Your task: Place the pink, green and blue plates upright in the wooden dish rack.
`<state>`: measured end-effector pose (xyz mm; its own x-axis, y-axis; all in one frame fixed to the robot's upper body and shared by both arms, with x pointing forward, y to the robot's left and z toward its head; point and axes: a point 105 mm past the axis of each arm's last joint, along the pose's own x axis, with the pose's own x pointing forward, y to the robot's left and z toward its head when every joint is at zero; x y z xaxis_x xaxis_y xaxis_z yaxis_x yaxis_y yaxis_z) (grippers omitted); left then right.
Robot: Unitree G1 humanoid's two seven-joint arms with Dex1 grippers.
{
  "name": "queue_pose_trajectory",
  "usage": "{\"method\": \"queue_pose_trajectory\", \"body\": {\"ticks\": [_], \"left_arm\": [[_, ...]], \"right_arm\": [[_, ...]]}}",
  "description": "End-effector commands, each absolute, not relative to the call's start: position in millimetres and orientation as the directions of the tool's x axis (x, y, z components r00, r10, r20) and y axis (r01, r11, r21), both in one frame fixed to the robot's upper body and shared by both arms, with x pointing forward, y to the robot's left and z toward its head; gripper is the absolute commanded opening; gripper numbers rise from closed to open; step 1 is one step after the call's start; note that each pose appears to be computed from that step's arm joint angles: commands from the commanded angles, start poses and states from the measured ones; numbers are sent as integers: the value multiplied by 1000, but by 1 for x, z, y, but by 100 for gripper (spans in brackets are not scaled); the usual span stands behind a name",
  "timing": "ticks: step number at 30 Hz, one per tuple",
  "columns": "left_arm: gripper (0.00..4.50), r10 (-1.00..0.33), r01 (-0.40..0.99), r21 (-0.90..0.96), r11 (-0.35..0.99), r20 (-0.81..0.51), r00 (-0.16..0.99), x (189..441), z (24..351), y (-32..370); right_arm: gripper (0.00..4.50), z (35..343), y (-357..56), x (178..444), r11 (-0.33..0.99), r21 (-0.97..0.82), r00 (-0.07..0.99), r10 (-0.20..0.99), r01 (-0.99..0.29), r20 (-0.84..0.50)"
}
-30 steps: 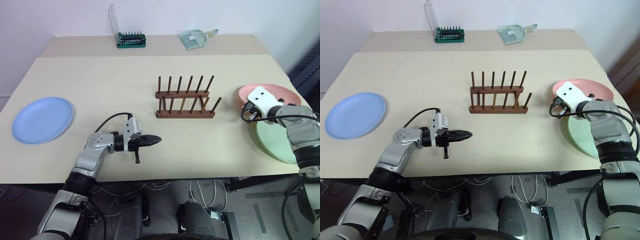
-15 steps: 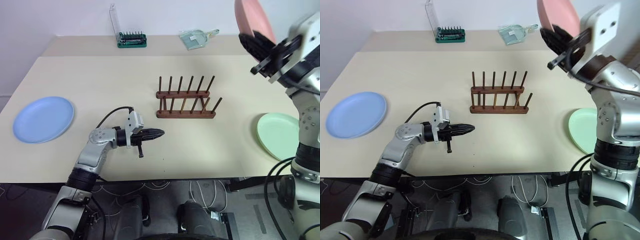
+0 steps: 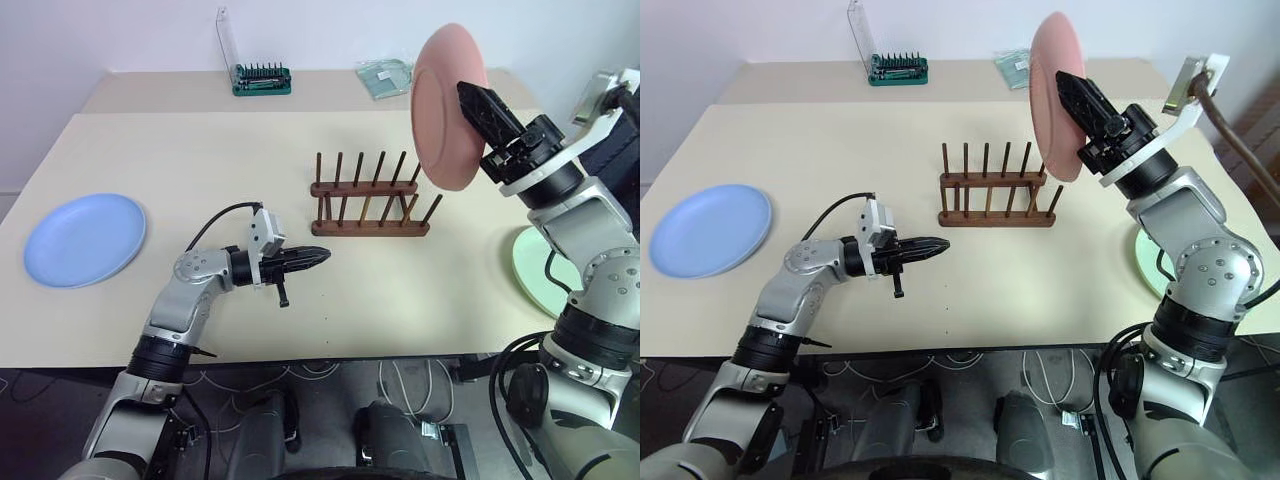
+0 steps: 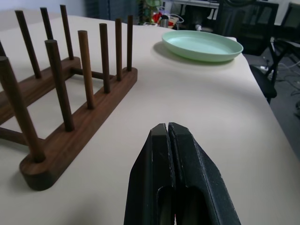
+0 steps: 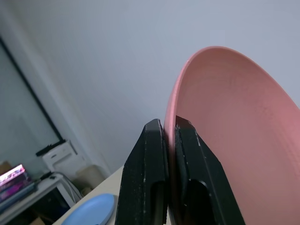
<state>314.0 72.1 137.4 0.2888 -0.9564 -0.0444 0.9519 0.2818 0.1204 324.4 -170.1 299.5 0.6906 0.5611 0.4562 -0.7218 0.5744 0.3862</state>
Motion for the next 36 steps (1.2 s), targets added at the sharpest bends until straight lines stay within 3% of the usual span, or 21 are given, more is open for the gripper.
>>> {"method": "queue_pose_trajectory", "body": {"ticks": [1, 8, 35, 36], "left_arm": [[0, -955, 941, 168, 295, 7, 298, 315, 162, 72], [0, -945, 928, 182, 327, 47, 324, 314, 180, 70], [0, -931, 910, 197, 366, 66, 360, 323, 169, 80], [0, -931, 910, 196, 365, 65, 359, 323, 168, 79]], "right_arm": [[4, 309, -175, 325, 535, 417, 676, 528, -735, 514], [4, 310, -175, 329, 502, 456, 678, 515, -735, 525], [4, 273, -195, 364, 493, 701, 856, 336, -516, 394], [35, 272, -195, 365, 495, 702, 857, 336, -513, 390]]}}
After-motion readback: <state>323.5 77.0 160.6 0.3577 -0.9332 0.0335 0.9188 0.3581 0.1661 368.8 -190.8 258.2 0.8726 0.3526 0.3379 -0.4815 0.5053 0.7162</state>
